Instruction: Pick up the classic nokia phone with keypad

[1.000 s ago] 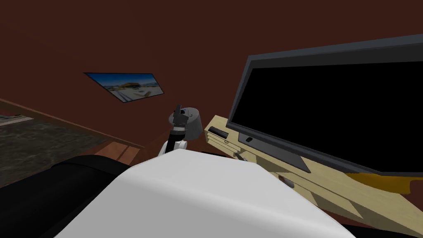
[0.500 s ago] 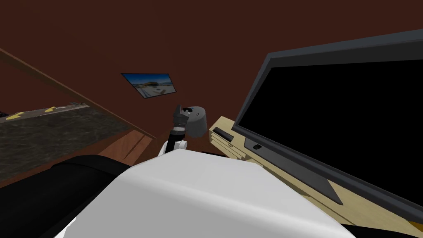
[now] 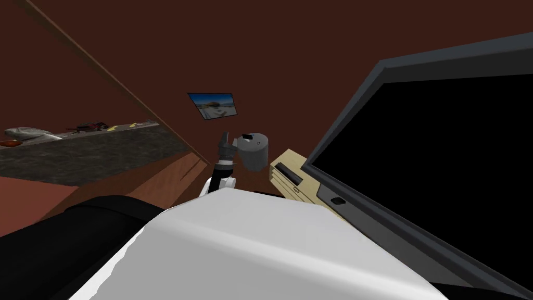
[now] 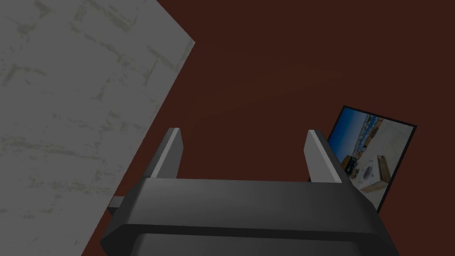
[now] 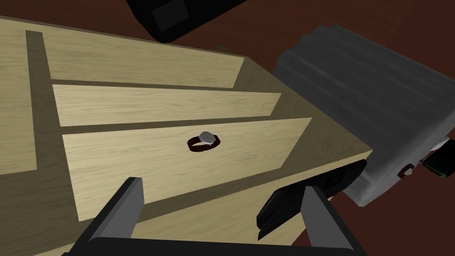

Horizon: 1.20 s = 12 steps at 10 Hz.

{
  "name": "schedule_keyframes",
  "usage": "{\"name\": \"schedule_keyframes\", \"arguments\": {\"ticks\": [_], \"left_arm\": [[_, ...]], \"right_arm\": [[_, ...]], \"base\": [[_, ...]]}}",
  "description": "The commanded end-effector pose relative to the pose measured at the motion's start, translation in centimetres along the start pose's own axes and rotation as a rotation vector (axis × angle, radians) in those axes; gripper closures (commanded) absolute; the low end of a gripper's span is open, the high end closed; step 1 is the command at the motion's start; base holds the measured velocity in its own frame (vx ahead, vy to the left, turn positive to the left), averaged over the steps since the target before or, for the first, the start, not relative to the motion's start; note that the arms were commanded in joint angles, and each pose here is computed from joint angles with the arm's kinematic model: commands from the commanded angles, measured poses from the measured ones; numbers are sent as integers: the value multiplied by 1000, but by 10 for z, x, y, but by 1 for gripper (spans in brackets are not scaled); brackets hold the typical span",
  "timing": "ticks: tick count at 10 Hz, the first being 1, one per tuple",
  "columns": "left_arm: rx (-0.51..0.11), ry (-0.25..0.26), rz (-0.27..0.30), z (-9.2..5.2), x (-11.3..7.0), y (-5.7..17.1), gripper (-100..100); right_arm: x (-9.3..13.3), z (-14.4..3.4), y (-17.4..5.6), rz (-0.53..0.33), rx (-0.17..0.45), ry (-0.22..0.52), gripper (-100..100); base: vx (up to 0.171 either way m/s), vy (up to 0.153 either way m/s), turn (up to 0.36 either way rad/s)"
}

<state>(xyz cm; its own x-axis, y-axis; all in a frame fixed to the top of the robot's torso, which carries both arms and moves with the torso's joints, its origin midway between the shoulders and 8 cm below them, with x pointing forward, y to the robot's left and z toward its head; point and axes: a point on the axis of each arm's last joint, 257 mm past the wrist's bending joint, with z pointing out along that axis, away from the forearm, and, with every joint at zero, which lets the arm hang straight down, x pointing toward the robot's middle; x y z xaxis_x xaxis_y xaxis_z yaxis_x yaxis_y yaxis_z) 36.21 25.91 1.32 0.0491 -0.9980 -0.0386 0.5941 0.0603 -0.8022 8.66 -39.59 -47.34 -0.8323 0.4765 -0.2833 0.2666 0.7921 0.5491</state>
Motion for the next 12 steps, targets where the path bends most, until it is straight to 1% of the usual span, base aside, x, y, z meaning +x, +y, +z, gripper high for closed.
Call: {"name": "schedule_keyframes", "arguments": {"ticks": [1, 2, 4, 6, 7, 9, 11, 12], "left_arm": [[0, 0, 0, 0, 0, 0, 0], [0, 0, 0, 0, 0, 0, 0], [0, 0, 0, 0, 0, 0, 0], [0, 0, 0, 0, 0, 0, 0], [0, 0, 0, 0, 0, 0, 0], [0, 0, 0, 0, 0, 0, 0], [0, 0, 0, 0, 0, 0, 0], [0, 0, 0, 0, 0, 0, 0]], "right_arm": [[10, -25, -41, -1, 106, 44, -100], [8, -27, -43, -8, 111, 47, -100], [14, -63, -91, -18, 238, 95, -100], [16, -99, -130, -28, 348, 134, -100], [15, -100, -131, -31, 350, 135, -100], [12, -134, -161, -46, 443, 166, -100], [8, -162, -182, -61, 514, 191, -100], [8, -162, -182, -61, 514, 191, -100]], "base": [[46, -17, 425], [31, -15, 279], [30, -11, 354], [33, -18, 404], [5, -18, 213], [29, -18, 345], [33, -19, 289], [-2, -8, 43]]}}
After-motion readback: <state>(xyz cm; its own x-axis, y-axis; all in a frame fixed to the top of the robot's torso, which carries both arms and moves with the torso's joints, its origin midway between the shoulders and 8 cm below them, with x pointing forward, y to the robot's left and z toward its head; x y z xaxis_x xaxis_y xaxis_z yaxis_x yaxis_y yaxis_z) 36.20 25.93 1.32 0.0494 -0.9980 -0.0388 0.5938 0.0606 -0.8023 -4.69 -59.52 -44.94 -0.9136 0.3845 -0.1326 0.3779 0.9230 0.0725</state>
